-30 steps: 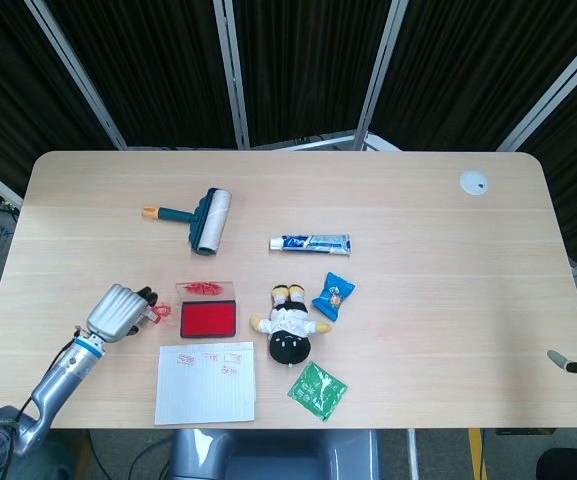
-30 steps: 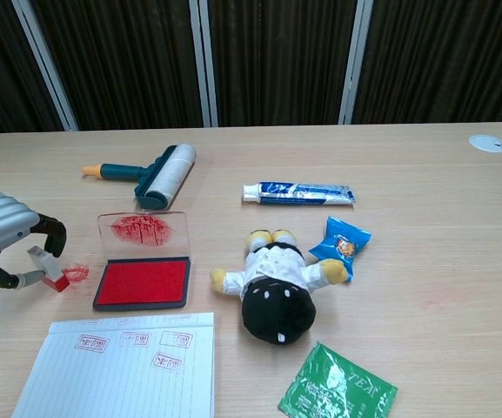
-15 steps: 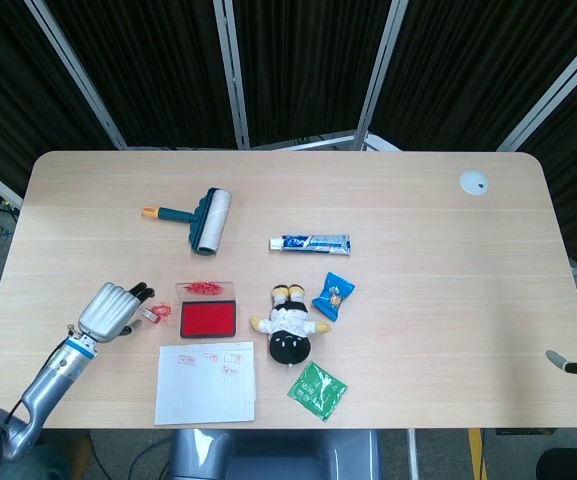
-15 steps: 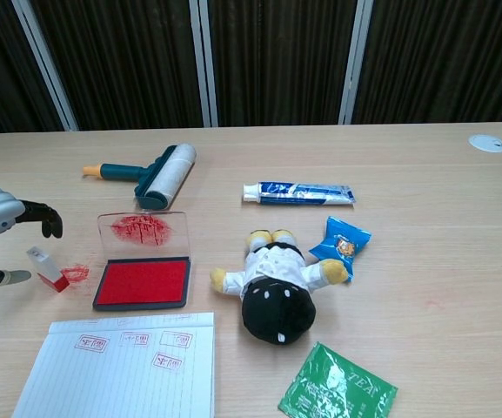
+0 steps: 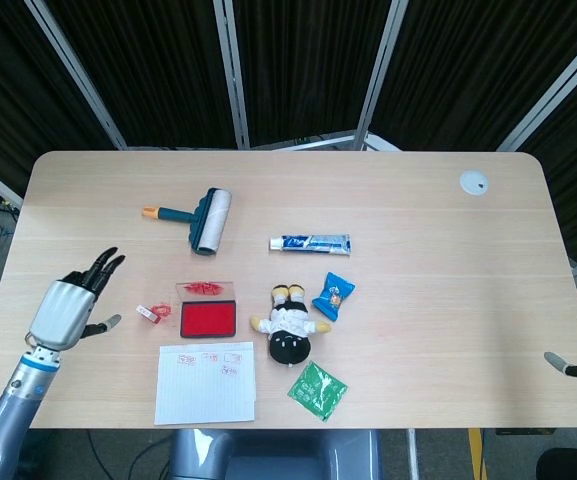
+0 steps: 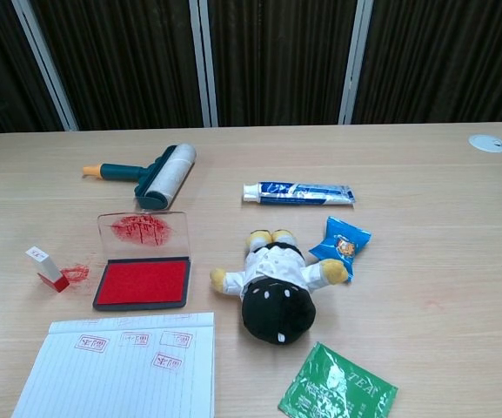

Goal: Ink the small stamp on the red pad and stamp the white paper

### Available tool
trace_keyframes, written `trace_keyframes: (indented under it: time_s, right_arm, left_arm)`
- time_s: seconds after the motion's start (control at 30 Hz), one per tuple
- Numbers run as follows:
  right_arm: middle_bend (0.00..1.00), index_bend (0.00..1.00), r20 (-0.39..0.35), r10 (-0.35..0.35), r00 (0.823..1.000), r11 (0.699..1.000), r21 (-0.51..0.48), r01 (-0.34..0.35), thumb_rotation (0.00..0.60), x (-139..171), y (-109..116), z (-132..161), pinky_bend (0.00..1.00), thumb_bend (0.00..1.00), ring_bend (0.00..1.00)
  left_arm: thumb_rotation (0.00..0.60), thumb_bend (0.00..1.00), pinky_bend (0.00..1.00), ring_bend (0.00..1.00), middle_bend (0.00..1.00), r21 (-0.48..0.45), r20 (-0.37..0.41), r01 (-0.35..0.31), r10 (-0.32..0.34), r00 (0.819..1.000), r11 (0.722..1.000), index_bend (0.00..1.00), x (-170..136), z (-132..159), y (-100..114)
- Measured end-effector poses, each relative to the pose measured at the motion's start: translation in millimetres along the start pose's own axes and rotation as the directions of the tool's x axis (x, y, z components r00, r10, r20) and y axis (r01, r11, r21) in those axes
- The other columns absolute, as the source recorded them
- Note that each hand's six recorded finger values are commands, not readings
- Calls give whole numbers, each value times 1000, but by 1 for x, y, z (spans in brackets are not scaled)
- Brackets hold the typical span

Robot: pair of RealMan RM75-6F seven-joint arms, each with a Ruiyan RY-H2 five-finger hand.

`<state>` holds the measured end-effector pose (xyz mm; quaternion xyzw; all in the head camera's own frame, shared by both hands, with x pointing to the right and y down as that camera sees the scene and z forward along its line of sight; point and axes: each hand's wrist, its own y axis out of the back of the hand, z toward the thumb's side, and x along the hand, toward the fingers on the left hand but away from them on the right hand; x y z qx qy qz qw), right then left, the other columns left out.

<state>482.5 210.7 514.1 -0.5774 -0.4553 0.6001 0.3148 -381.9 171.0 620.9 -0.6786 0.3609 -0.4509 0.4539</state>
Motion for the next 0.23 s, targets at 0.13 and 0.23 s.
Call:
trace_keyframes:
  time_s: [0.13,0.23]
  right_arm:
    - [0,0,-13,-1,1000,1000,-1,1,600,1,0,3,0,0,0]
    - [0,0,-25,-7,1000,1000,-2,7,600,2,2,6,0,0,0]
  left_arm:
    - [600,0,0,13,0,-52,-92,-17,12,996,998,0,-19,1,24]
    - [600,0,0,4,0,-55,-164,-17,7,986,998,0,-34,0,41]
